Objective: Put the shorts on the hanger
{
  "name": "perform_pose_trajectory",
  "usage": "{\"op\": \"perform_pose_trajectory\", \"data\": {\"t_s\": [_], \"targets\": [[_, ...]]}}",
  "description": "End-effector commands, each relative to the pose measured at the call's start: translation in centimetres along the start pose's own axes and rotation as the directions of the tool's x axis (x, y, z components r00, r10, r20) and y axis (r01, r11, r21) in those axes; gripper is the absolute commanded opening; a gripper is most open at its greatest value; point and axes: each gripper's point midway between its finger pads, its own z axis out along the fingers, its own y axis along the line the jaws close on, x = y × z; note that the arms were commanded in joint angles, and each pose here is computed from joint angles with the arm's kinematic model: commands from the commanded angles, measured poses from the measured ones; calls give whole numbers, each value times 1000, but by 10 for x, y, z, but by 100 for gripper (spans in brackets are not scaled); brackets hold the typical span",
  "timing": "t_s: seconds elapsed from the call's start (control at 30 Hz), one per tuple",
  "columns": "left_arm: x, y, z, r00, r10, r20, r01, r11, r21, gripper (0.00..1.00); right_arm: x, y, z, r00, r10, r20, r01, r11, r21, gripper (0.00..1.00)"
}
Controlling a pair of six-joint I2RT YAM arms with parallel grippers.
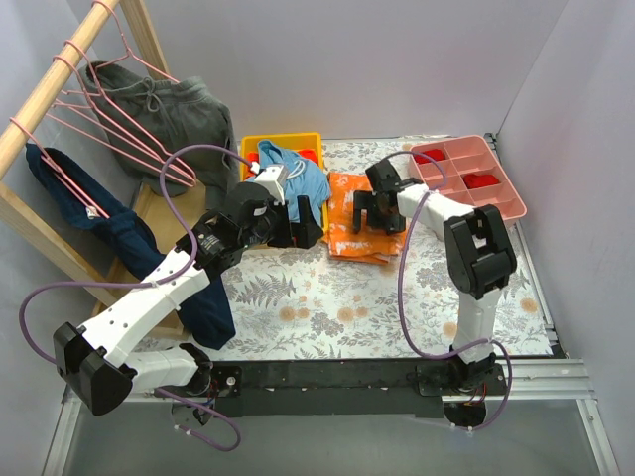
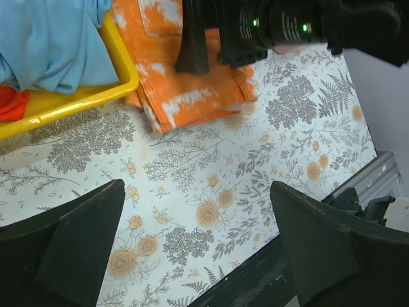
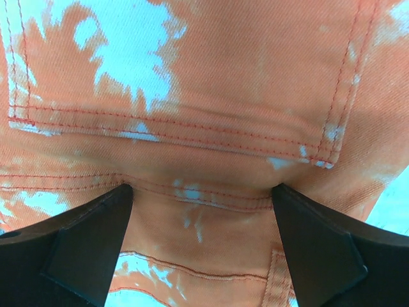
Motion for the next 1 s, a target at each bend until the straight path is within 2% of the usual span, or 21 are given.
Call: {"op": "perform_pose_trajectory", "data": {"t_s": [0.0,0.07,0.1,0.17,0.2,0.27,0.4,0.47,0.57,0.63,0.7,0.77,0.8,0.87,0.9,0.93,0.97], "targets": [[-6,-1,-8,1000,-11,10,12,1000,-8,98,-45,-23,30,1000,-20,20,20,999,36,99],[0,0,-5,1000,-19,-7,19,1000,-6,98,-59,-24,46,999,-31,17,31,999,27,98],[2,1,-4,1000,-23,-15,23,1000,-8,98,-86,-16,39,998,-35,56,35,999,10,99],[7,2,1,999,-33,-39,33,999,-15,98,-93,-20,56,998,-61,35,60,998,27,98],[8,3,3,998,-38,-44,37,999,-19,98,-115,-14,50,994,-72,82,71,997,17,99],[12,9,10,997,-56,-54,53,997,-54,98,-123,-14,59,992,-83,92,82,997,13,98],[11,21,26,993,-102,-51,95,987,-131,98,-159,-12,58,970,-139,197,143,990,-3,99],[16,32,38,990,-126,-70,110,975,-193,98,-178,-8,41,955,-148,258,157,988,-14,99],[7,61,51,989,-146,-13,134,938,-319,98,-197,6,0,924,-154,350,190,979,-70,99],[-5,79,56,988,-146,41,151,911,-384,98,-210,22,-43,892,-149,427,218,969,-118,99],[-15,105,65,985,-154,78,173,870,-461,98,-211,33,-66,870,-155,467,240,962,-128,99],[-41,119,70,978,-151,145,204,851,-484,96,-215,38,-103,845,-150,513,249,960,-128,99],[-44,128,78,980,-138,144,192,842,-504,92,-214,42,-112,839,-149,523,253,958,-133,99],[-73,129,84,971,-109,212,202,846,-494,86,-215,47,-149,812,-120,572,252,955,-158,99],[-78,132,90,971,-99,216,198,841,-504,83,-207,46,-147,816,-112,567,246,955,-166,99],[-76,144,100,976,-80,203,181,816,-549,78,-207,48,-170,794,-95,600,249,952,-178,99],[-88,144,105,973,-73,220,186,809,-557,75,-201,53,-175,798,-77,598,253,943,-216,99]]}}
